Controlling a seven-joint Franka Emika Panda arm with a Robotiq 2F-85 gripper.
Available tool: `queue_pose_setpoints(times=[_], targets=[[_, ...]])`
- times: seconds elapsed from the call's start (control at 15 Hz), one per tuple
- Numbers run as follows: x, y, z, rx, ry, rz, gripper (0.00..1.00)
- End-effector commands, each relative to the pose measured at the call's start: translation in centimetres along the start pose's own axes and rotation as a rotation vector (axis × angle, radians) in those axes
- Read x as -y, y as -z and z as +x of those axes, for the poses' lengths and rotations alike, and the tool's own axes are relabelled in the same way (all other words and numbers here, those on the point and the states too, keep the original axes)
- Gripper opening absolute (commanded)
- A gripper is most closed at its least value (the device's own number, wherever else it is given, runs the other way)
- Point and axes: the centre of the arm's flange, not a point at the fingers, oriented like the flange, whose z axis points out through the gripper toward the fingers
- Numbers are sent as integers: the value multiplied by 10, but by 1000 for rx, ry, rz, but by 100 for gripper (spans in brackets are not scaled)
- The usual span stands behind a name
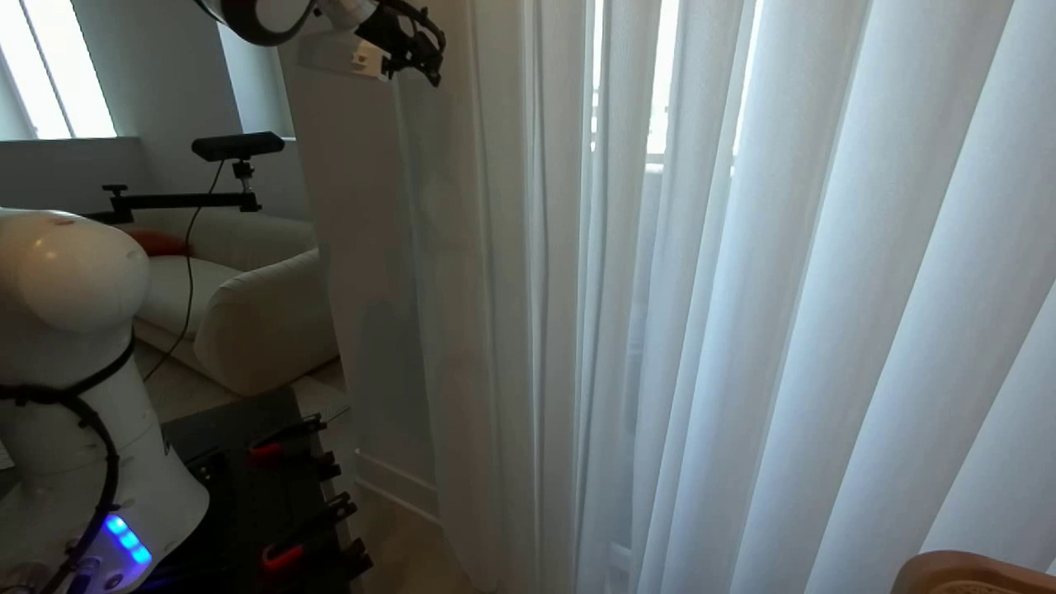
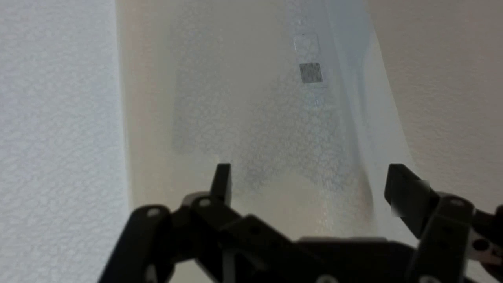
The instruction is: Open the curtain.
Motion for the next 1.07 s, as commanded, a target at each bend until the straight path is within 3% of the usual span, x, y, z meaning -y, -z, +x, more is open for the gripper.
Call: queue_pose_setpoints(times=[0.0, 0.47, 0.53, 1.0], targets=[[-4, -7, 5, -45, 11, 47, 100], [-6, -10, 7, -92, 3, 82, 100], [45, -33, -1, -82, -36, 63, 100], [107, -79, -4, -157, 4, 81, 100]])
